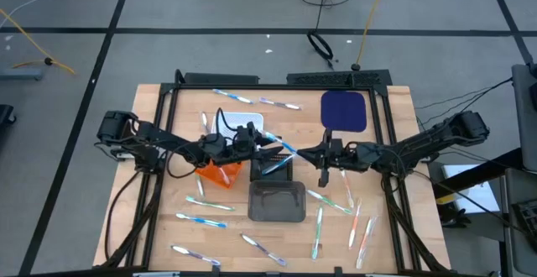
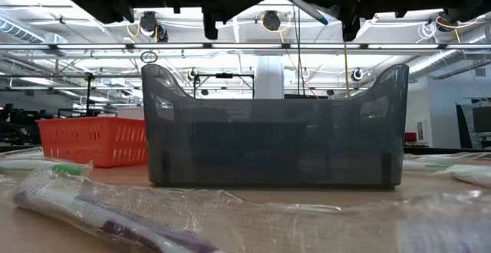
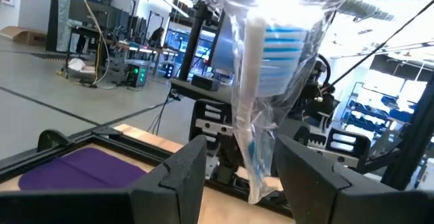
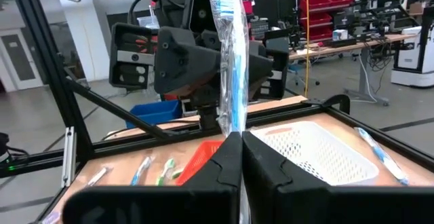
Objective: Pick & Place Toothbrushes
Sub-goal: Put the middle right blue toothbrush into the black basket
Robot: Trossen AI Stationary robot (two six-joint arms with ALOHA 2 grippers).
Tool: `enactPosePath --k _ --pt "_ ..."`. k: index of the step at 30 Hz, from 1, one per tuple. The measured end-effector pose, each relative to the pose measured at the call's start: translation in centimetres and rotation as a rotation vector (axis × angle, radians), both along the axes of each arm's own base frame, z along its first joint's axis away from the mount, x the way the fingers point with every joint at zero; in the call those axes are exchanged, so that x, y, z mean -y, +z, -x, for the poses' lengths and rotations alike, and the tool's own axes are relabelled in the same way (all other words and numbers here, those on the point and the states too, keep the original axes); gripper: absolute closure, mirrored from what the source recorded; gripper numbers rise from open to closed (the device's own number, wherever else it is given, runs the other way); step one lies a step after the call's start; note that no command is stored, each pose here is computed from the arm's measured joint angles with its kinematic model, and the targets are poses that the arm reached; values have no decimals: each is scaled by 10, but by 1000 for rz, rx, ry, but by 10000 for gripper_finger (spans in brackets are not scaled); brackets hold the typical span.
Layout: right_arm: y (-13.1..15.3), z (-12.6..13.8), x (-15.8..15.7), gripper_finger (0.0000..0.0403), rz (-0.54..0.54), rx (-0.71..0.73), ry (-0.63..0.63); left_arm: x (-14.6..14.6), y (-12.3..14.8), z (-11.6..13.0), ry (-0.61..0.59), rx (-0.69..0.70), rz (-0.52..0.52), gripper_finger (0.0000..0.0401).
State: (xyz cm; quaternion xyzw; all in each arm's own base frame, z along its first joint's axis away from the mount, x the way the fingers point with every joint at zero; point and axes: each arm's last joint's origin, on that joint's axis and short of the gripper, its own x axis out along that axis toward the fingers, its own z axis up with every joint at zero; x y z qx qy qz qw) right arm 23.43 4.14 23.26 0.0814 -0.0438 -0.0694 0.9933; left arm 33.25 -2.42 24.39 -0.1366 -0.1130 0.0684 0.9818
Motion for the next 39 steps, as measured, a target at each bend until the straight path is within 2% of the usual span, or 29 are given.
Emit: enactPosePath --k 15,19,26,39 --pt "-8 -7 -1 403 -1 -4 -4 0 2 0 1 17 1 228" --pt "-9 -7 -1 403 0 -9 -4 0 1 0 0 14 1 268" --pt "-10 -7 -1 403 3 -16 -5 1 1 0 -21 10 -10 388" --pt "-11 -7 -1 402 28 -34 -6 1 -1 0 -30 -12 -15 395"
